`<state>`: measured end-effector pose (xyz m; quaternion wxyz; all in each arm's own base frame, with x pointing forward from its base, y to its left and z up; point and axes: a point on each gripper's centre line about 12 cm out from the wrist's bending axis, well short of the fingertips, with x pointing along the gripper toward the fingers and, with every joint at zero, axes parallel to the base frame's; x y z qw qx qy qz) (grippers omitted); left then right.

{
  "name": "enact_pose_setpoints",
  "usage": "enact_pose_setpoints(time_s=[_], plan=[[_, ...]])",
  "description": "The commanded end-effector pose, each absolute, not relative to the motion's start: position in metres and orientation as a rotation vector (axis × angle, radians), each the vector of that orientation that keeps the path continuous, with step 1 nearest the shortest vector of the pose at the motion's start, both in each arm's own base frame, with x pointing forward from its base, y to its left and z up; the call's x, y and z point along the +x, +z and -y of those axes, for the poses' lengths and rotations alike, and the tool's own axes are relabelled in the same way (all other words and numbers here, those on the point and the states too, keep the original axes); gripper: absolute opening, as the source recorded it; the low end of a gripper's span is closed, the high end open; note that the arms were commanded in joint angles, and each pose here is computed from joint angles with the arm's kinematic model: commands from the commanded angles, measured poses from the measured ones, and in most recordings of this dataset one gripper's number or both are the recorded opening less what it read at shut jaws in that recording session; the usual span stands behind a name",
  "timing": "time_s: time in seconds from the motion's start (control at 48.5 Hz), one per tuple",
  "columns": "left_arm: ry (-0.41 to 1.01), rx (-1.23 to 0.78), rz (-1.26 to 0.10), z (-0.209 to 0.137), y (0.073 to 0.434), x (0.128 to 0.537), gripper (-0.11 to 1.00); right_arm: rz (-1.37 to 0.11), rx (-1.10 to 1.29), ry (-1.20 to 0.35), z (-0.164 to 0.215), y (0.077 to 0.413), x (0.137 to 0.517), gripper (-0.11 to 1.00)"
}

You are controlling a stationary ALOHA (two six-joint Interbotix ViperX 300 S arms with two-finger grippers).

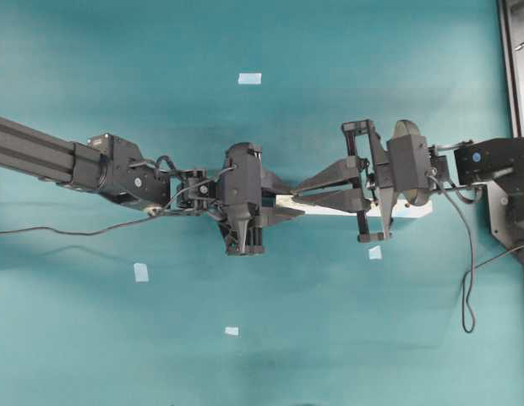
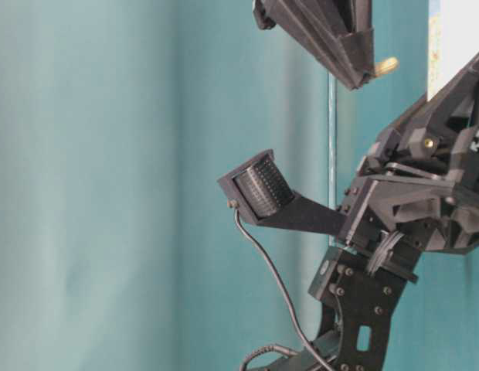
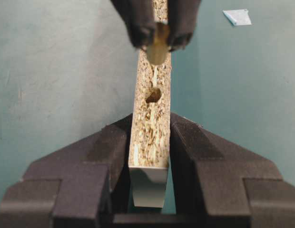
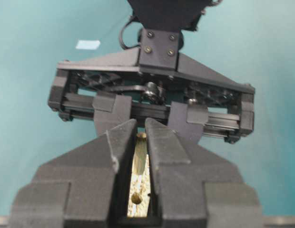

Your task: Move the wooden board into place and insert the rod into its hole.

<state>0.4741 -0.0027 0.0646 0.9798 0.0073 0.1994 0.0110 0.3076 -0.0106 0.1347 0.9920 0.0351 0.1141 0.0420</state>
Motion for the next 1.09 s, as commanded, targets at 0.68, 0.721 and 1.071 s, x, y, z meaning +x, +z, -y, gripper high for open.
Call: enact_pose_setpoints(time_s=[0.68, 0.721, 1.071], plan=[[-0.005, 0.021, -0.39, 0.015, 0.071, 0.476, 0.21, -0.265, 0.083, 0.078, 0.012, 0.12, 0.313, 0.1], [-0.004, 0.021, -0.389, 0.015, 0.071, 0.476, 0.21, -0.268, 0.083, 0.077, 0.012, 0.12, 0.313, 0.1], [-0.005, 0.021, -0.393, 0.015, 0.071, 0.475, 0.21, -0.309, 0.089, 0.074, 0.012, 0.112, 0.307, 0.1]])
